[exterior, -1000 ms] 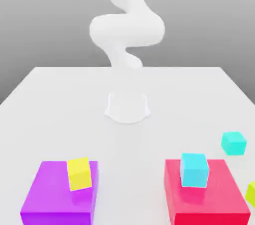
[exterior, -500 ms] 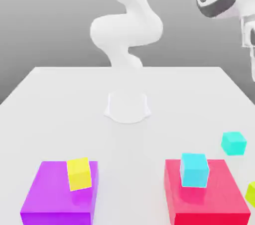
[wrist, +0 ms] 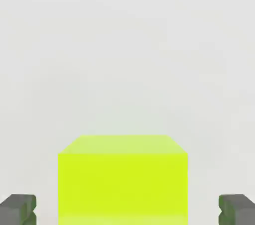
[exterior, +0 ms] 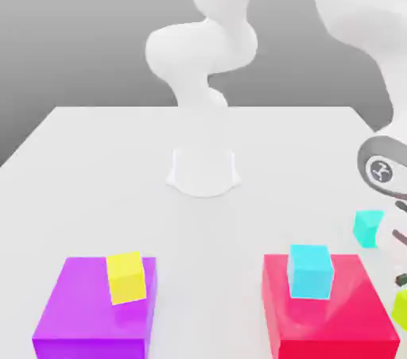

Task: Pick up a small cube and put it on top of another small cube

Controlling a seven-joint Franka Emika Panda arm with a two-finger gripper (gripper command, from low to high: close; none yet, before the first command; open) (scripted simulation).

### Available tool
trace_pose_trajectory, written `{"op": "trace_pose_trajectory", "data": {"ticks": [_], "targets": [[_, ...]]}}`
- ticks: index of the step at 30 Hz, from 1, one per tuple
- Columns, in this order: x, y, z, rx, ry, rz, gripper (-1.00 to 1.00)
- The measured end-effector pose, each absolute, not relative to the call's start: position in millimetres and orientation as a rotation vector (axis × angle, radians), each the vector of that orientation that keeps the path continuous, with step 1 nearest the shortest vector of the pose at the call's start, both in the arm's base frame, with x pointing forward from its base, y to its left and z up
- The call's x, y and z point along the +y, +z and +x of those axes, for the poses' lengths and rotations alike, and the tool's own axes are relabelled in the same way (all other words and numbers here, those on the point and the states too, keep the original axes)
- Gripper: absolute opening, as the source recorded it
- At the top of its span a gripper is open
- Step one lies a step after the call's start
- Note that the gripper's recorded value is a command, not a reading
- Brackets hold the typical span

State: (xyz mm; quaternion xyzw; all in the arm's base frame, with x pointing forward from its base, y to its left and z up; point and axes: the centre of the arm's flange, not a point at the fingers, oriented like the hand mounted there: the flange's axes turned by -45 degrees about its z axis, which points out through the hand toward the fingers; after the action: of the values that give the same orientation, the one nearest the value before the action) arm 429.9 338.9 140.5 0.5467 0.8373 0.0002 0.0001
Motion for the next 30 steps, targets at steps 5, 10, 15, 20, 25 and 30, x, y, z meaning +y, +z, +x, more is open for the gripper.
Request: {"op": "trace_pose_trajectory", "data": {"ticks": [5, 10, 15, 20, 25, 30], "targets": [[339, 139, 429, 2.632, -0.003, 1.716, -1.0], [342, 198, 419, 2.632, -0.003, 1.716, -1.0], [354, 229, 343, 2.625, -0.003, 1.724, -1.0], [356, 248, 255, 2.639, -0.003, 1.704, -1.0], [344, 226, 222, 2.621, -0.003, 1.732, -1.0], [342, 194, 222, 2.617, -0.003, 1.737, 1.0]]}}
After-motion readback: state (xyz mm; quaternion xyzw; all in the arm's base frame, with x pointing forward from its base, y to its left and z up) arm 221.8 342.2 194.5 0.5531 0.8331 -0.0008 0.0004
